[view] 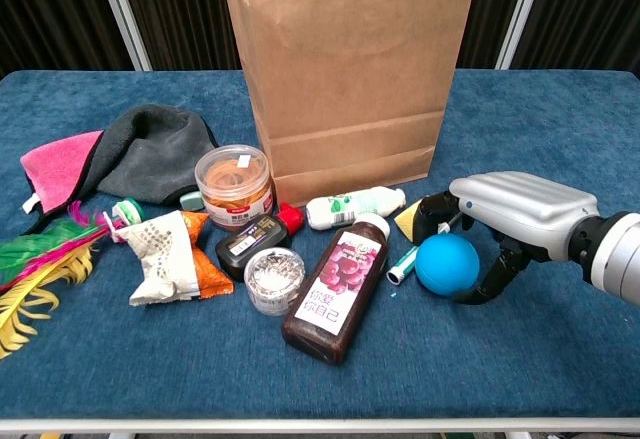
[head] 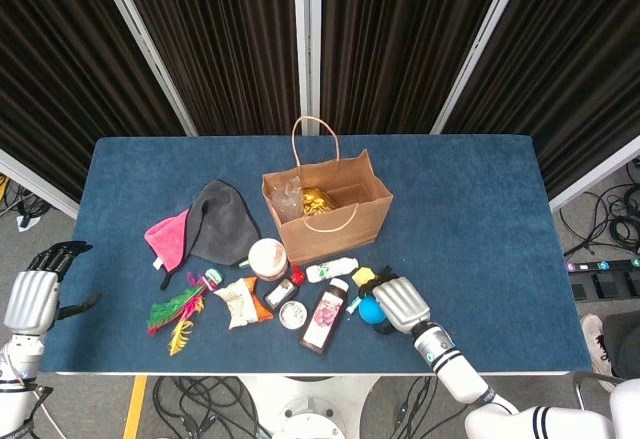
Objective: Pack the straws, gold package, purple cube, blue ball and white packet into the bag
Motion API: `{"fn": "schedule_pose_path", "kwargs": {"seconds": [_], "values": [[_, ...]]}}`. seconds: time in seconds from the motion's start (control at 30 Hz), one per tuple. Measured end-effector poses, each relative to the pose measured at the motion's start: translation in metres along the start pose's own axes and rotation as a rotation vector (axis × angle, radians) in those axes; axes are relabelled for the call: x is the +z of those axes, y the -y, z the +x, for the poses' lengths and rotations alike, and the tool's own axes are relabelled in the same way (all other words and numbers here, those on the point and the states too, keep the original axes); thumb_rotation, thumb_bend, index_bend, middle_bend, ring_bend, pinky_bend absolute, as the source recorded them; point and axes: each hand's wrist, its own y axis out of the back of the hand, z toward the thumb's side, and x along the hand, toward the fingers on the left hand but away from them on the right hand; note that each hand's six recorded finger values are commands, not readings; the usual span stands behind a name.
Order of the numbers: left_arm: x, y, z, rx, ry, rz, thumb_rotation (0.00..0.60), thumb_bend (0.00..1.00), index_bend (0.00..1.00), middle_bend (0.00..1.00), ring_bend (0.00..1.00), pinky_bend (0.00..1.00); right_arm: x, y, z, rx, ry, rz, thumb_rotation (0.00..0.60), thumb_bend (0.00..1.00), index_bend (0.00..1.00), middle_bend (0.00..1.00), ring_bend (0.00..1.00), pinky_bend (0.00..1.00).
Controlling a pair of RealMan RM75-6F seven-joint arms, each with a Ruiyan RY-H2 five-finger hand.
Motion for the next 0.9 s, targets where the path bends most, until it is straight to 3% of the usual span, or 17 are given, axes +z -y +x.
{"fn": "schedule_pose_path", "kwargs": {"seconds": [0.17, 0.7, 0.9], "values": [[-0.001, 0.000, 0.000, 0.001, -0.002, -0.001, 0.600, 0.19, 0.32, 0.34, 0.22, 0.27, 0.001, -0.001, 0.000, -0.014, -0.002, -0.006, 0.600, 0.09, 0.39, 0.32, 0.23, 0.39], [0.000, 0.001, 0.000, -0.002, -0.001, -0.004, 0.600, 0.19, 0.32, 0.34, 0.22, 0.27, 0.004, -0.005, 0.002, -0.059, -0.005, 0.001, 0.600, 0.18, 0.53, 0.39, 0.32, 0.49], [0.001, 0.000, 0.001, -0.001, 0.003, -0.008, 0.600, 0.19, 0.32, 0.34, 0.22, 0.27, 0.008, -0.020, 0.005, -0.110, -0.018, 0.003, 0.600, 0.19, 0.55, 0.40, 0.34, 0.50]]}}
